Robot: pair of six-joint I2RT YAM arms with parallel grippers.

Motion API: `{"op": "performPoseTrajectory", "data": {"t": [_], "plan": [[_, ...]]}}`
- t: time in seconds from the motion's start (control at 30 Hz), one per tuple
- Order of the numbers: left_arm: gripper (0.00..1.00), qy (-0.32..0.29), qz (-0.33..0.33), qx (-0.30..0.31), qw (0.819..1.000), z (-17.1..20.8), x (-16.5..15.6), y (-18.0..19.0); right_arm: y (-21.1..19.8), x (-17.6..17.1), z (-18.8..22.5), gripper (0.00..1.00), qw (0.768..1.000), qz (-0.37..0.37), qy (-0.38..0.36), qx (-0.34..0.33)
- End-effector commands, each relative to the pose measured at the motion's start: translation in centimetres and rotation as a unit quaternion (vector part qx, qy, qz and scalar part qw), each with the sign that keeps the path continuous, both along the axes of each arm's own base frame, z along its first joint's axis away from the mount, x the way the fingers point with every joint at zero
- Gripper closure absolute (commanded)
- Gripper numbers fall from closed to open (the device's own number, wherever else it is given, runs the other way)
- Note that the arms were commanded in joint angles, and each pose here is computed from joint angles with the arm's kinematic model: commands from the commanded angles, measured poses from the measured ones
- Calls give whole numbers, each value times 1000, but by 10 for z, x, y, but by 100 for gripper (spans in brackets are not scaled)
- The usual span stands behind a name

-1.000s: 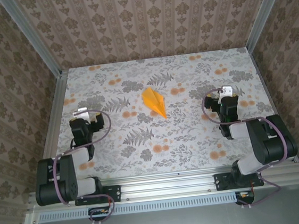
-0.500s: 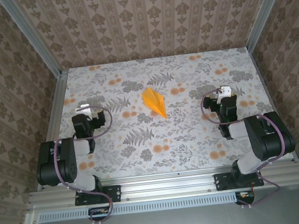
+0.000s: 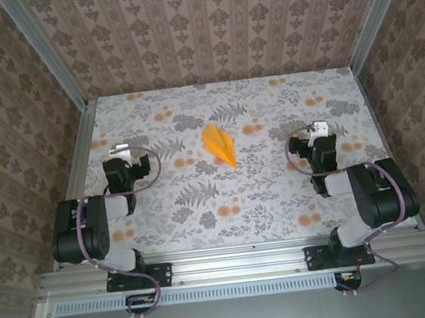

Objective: Fold a paper plane with a square sheet of paper (pick it up from the middle)
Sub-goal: Reset both arms

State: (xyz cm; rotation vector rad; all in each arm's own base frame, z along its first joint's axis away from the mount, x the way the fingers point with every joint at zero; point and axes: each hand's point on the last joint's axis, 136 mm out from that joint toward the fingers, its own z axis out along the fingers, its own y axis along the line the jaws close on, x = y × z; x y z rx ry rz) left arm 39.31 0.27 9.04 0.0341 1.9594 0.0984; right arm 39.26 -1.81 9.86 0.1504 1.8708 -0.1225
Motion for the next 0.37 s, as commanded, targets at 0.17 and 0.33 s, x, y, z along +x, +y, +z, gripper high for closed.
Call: {"op": "performPoseTrajectory", "data": {"t": [0.17, 0.33], "plan": [[0, 2, -9, 7, 1000, 1, 5, -2, 0, 5, 3, 0, 1000, 5, -2, 1], [0, 1, -8, 7, 1000, 1, 5, -2, 1, 5, 3, 0, 1000, 5, -2, 1]]}}
